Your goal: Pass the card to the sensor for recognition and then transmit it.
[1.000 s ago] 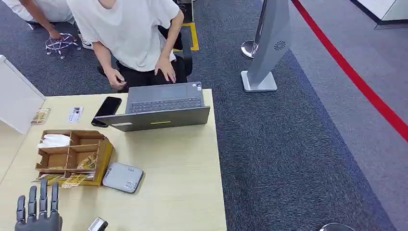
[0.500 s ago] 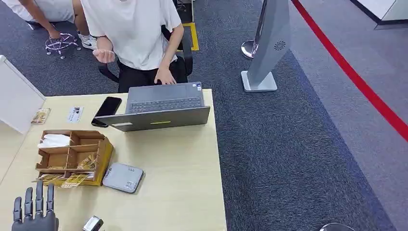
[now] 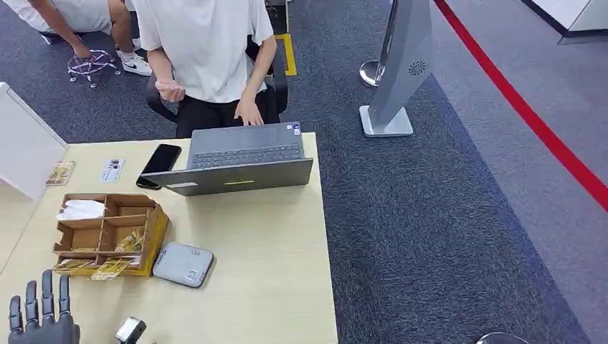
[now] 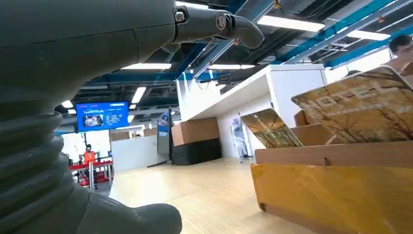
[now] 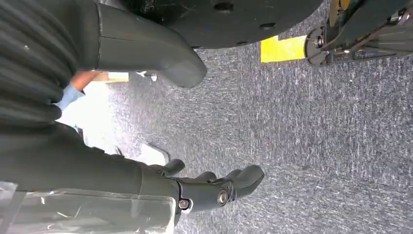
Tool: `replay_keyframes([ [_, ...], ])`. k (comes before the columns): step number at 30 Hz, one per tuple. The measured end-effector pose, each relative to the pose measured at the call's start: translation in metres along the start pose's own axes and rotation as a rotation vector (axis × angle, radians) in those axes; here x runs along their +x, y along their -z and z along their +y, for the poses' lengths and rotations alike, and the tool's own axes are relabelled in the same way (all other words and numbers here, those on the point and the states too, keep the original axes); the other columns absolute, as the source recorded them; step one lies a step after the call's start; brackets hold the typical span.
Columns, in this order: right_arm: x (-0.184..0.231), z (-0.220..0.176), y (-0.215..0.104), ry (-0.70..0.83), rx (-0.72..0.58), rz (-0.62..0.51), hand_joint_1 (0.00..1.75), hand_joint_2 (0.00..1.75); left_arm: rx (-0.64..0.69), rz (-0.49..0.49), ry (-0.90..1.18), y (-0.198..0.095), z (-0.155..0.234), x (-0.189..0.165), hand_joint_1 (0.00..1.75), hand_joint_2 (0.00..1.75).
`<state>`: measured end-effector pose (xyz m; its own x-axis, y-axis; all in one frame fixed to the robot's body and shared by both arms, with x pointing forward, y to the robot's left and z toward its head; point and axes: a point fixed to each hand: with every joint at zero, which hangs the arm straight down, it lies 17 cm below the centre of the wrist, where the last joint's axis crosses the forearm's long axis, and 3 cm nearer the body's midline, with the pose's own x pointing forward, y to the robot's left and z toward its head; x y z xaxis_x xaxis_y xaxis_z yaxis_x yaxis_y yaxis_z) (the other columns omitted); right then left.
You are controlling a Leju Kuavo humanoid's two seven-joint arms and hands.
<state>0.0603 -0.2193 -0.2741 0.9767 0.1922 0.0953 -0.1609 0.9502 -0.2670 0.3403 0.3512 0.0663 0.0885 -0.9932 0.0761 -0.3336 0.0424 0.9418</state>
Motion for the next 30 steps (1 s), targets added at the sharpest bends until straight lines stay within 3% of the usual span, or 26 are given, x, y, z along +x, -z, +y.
replay_keyframes([
  [18,0.001,0.001,0.000,-0.018,0.007,-0.007,0.00,1.75,0.033,0.098,-0.008,0.032,0.003,-0.008,0.00,1.75],
  [30,0.002,0.001,0.000,-0.019,0.008,-0.007,0.00,1.75,0.057,0.062,-0.005,0.048,0.009,0.004,0.00,1.75],
])
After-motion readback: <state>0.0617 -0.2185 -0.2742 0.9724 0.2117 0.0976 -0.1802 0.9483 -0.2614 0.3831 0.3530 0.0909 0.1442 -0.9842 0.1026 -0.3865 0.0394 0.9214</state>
